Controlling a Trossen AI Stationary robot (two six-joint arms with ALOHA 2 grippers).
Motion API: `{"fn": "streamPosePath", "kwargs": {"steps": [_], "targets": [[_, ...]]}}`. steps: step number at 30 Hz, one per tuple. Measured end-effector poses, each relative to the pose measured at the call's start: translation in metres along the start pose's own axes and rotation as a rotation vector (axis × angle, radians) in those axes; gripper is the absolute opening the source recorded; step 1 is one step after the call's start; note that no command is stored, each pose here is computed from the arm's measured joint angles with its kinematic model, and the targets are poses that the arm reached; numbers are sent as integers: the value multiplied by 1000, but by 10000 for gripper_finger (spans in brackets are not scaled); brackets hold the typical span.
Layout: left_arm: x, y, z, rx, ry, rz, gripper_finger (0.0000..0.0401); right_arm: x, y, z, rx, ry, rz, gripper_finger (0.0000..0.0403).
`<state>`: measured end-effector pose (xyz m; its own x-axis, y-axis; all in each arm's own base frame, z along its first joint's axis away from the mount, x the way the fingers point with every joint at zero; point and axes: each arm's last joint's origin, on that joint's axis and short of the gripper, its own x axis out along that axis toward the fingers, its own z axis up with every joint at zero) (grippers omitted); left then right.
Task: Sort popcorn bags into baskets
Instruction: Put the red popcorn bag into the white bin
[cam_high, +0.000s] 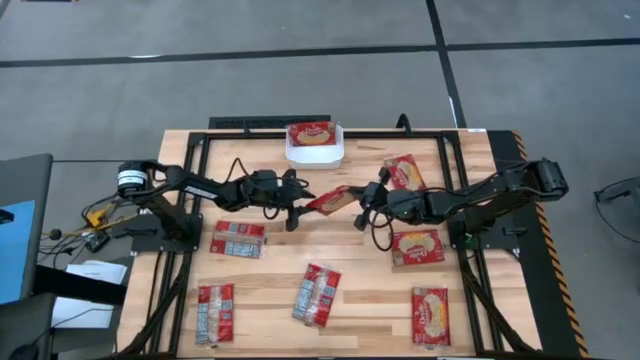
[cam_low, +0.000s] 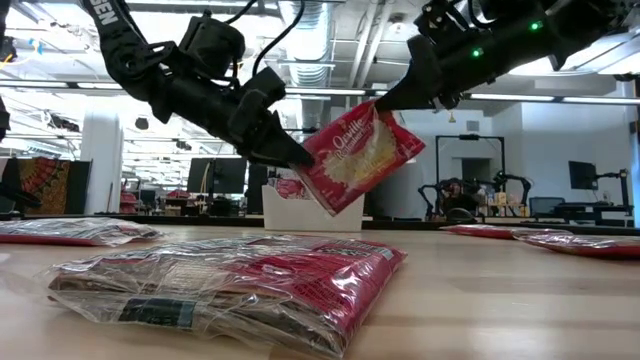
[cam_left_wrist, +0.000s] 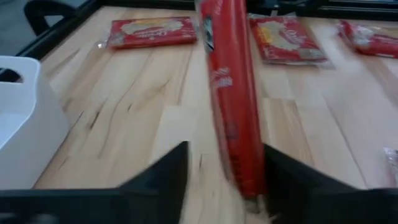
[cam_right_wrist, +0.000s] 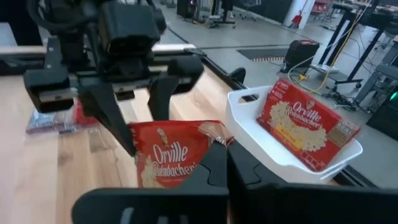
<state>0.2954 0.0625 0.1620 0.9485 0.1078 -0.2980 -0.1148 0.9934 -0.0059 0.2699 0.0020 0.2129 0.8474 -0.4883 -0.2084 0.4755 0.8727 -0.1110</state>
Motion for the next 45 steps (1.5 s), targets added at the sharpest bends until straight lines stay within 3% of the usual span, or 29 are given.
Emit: {"fn": "streamPosePath", "kwargs": {"steps": [4, 5, 11, 20, 25, 30, 38, 42, 45], "targets": [[0, 0, -1, 15, 7, -32, 30, 0, 1, 1, 4, -10, 29, 4], [0, -1, -1, 14, 11, -33, 17, 0, 1, 1, 4, -10, 50, 7], [-12, -1, 8, 70, 45, -7, 7, -1, 5, 0, -19, 5, 110, 83], [-47, 0, 46, 225, 248, 88, 4, -3, 11, 7, -73, -25, 177, 243], [-53, 0, 59, 282, 351, 61, 3, 1, 10, 21, -55, -51, 176, 286], [-54, 0, 69, 291, 362, 57, 2, 12, 6, 33, -43, 17, 272, 290], [-56, -7, 85, 303, 378, 19, 9, 34, 5, 32, -62, 127, 240, 280], [-56, -11, 90, 310, 360, 9, 7, 45, 8, 33, -55, 137, 232, 233], [-56, -12, 90, 311, 361, 6, 8, 50, 11, 36, -59, 131, 235, 165]]}}
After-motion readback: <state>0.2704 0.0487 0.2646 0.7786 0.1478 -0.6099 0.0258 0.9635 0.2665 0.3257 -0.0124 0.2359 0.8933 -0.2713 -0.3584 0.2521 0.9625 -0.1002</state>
